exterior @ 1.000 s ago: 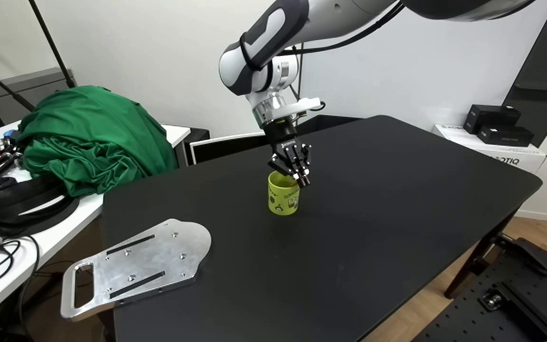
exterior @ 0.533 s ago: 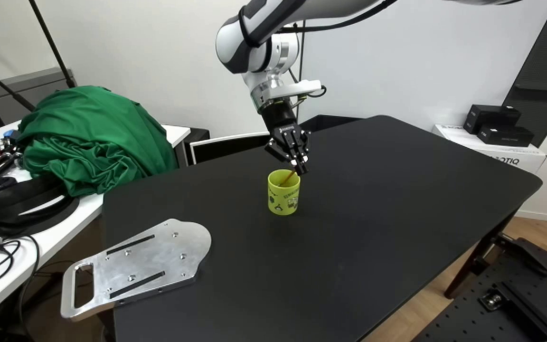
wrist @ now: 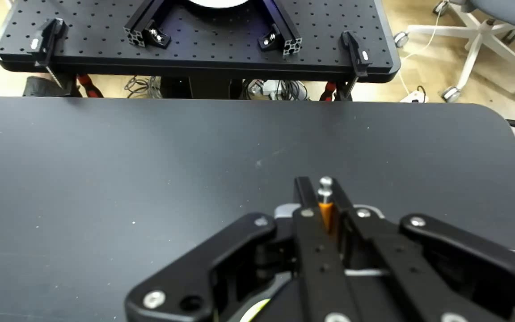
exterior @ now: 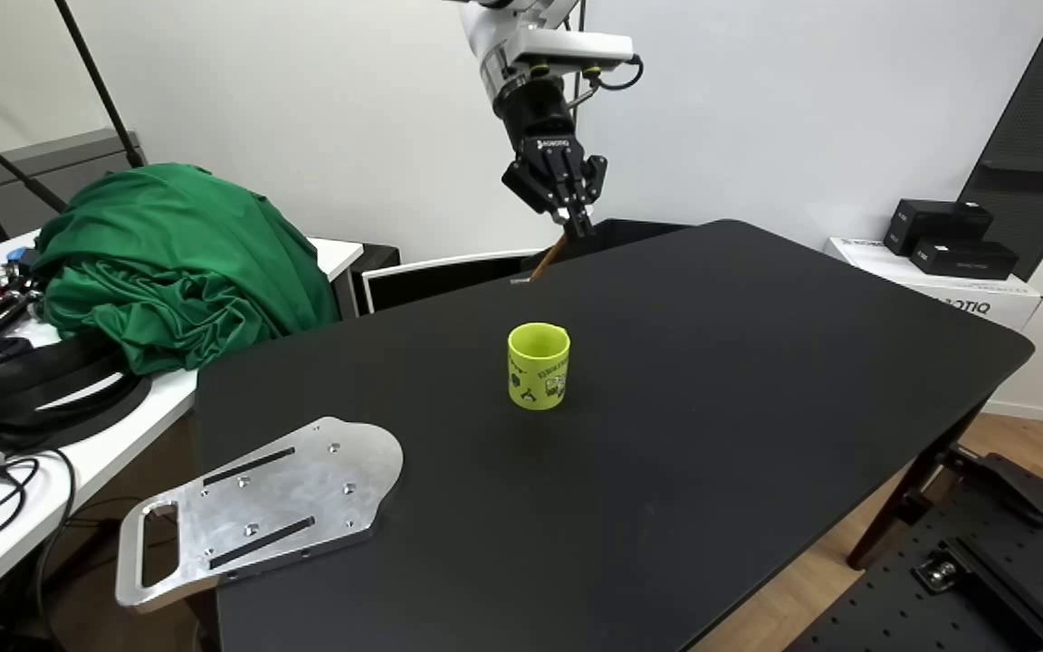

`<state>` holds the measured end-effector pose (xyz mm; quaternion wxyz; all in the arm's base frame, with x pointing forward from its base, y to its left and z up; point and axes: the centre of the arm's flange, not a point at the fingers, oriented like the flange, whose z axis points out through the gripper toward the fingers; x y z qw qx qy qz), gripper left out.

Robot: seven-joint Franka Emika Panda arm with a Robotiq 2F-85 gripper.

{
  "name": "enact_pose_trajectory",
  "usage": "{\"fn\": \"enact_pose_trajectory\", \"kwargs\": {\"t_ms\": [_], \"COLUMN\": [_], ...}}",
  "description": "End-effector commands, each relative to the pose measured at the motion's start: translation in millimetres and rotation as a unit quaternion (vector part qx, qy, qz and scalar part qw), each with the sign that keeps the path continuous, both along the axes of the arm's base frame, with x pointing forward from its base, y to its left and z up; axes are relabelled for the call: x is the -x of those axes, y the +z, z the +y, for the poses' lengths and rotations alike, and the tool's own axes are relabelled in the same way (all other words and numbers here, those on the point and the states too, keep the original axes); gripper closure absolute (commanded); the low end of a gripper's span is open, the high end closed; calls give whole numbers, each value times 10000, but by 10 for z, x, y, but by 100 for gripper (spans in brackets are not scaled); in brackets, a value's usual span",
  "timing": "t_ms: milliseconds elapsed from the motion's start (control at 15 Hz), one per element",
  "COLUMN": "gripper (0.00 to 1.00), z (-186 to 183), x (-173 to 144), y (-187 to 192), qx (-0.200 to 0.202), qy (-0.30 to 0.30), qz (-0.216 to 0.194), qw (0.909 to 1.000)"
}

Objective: Remove the thing from the mug and put it on the table

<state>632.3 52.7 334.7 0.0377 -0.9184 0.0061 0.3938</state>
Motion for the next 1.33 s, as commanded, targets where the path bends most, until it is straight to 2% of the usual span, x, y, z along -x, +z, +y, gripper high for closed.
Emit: {"fn": "enact_pose_trajectory", "kwargs": {"t_ms": [0,200,467,600,800,1000,1267], "gripper": [98,98,98,98,98,98,98], "z": [-243,-558,-1000,-1205,-1437,-1591,-1704], "x": [102,235,406,448,519,624,800], "y": [365,381,115,-95,-493,-922,-1357], "qx": [218,432,985,1236,1303,1282,1629], "qy": [-220,-381,-583,-744,-1302,-2040,-2672], "qz": [-180,-286,-948,-1442,-2006,-2222,-2613], "qw": [9994,9979,9889,9790,9622,9448,9131]}}
